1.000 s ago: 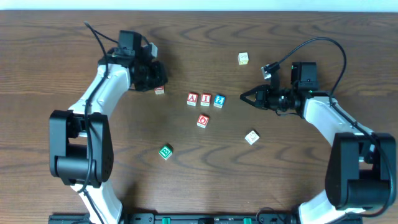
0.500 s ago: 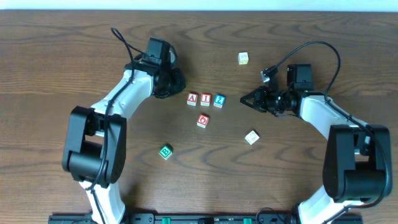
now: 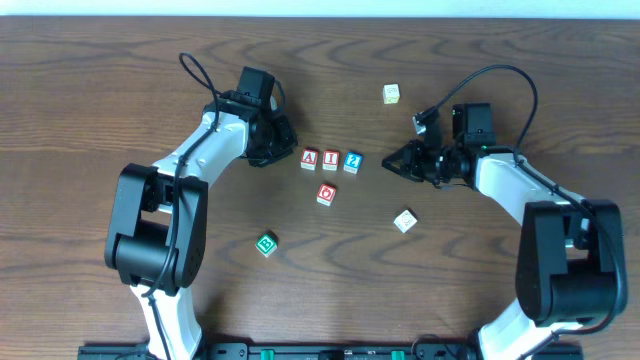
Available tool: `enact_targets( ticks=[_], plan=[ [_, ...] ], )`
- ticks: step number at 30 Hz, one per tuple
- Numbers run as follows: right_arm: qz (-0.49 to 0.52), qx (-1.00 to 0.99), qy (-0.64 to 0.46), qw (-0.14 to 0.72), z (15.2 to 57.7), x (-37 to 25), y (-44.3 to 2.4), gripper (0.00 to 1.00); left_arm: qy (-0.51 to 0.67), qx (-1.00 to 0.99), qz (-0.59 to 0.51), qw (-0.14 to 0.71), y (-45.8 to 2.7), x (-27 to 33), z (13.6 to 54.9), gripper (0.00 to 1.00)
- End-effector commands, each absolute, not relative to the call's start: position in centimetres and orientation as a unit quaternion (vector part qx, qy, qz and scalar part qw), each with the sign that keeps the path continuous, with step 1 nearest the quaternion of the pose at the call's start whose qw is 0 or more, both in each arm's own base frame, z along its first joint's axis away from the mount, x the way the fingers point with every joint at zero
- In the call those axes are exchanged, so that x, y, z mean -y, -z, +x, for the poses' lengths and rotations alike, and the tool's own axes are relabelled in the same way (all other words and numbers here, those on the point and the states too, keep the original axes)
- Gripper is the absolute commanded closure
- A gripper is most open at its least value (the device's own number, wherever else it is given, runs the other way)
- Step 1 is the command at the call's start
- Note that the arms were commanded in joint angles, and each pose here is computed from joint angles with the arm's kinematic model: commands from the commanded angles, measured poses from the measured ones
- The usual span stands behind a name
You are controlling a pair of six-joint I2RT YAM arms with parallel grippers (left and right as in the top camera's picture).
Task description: Spell out Ai2
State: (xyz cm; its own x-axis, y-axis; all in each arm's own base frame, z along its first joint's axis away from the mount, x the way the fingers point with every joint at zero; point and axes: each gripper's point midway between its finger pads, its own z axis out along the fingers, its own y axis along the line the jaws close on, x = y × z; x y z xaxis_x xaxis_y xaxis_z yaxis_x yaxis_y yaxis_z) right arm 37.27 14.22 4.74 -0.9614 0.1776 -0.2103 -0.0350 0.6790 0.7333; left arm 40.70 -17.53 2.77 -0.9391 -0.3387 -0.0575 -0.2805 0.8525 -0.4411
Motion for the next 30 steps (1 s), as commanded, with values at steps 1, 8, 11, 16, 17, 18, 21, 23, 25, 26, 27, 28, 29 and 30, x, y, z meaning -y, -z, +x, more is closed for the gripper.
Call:
enact_targets(
  ticks=[1,8,11,16,17,18,21,23,25,26,27,28,29,30],
  plan=[
    [0.046,-0.908,-0.396,0.128,37.3,-14.4,-4.4,0.98,0.200,-0.962,-0.177,0.060,-1.6,17.3,40.4,0.94],
    [0.059,-0.909,-0.398,0.110,37.1,-15.5,-3.4,0.98,0.216,-0.958,-0.179,0.058,-0.9,17.9,40.9,0.94],
    [0.061,-0.910,-0.396,0.109,37.1,-15.6,-3.4,0.99,0.212,-0.959,-0.181,0.052,-0.5,17.8,40.7,0.94],
    [0.061,-0.913,-0.391,0.101,36.8,-16.3,-3.0,0.98,0.216,-0.959,-0.182,0.037,0.7,18.0,40.4,0.94],
    [0.060,-0.913,-0.392,0.098,36.7,-16.7,-2.8,0.98,0.221,-0.958,-0.181,0.032,0.8,18.3,40.3,0.94],
    [0.065,-0.913,-0.392,0.093,36.7,-16.9,-2.5,0.98,0.221,-0.958,-0.181,0.032,0.9,18.3,40.3,0.94],
    [0.070,-0.913,-0.392,0.086,36.6,-17.3,-2.0,0.98,0.223,-0.957,-0.180,0.036,0.8,18.3,40.5,0.94],
    [0.073,-0.912,-0.393,0.087,36.8,-17.3,-2.0,0.98,0.224,-0.957,-0.179,0.037,0.8,18.3,40.6,0.94],
    [0.076,-0.912,-0.393,0.089,36.9,-17.3,-2.0,0.99,0.225,-0.957,-0.179,0.040,0.8,18.4,40.7,0.94],
    [0.077,-0.912,-0.393,0.088,36.9,-17.3,-2.0,0.98,0.225,-0.957,-0.179,0.040,0.8,18.4,40.8,0.94],
    [0.080,-0.913,-0.391,0.088,36.9,-17.2,-1.9,0.99,0.226,-0.957,-0.179,0.041,0.8,18.4,40.8,0.94],
    [0.081,-0.913,-0.389,0.087,36.9,-17.2,-1.9,0.98,0.226,-0.957,-0.179,0.042,0.8,18.4,40.8,0.94],
    [0.082,-0.914,-0.388,0.087,36.9,-17.2,-1.8,0.98,0.227,-0.957,-0.178,0.042,0.8,18.4,40.9,0.94],
    [0.084,-0.914,-0.388,0.088,37.0,-17.3,-1.7,0.98,0.227,-0.957,-0.178,0.043,0.8,18.4,40.9,0.94]
  ],
)
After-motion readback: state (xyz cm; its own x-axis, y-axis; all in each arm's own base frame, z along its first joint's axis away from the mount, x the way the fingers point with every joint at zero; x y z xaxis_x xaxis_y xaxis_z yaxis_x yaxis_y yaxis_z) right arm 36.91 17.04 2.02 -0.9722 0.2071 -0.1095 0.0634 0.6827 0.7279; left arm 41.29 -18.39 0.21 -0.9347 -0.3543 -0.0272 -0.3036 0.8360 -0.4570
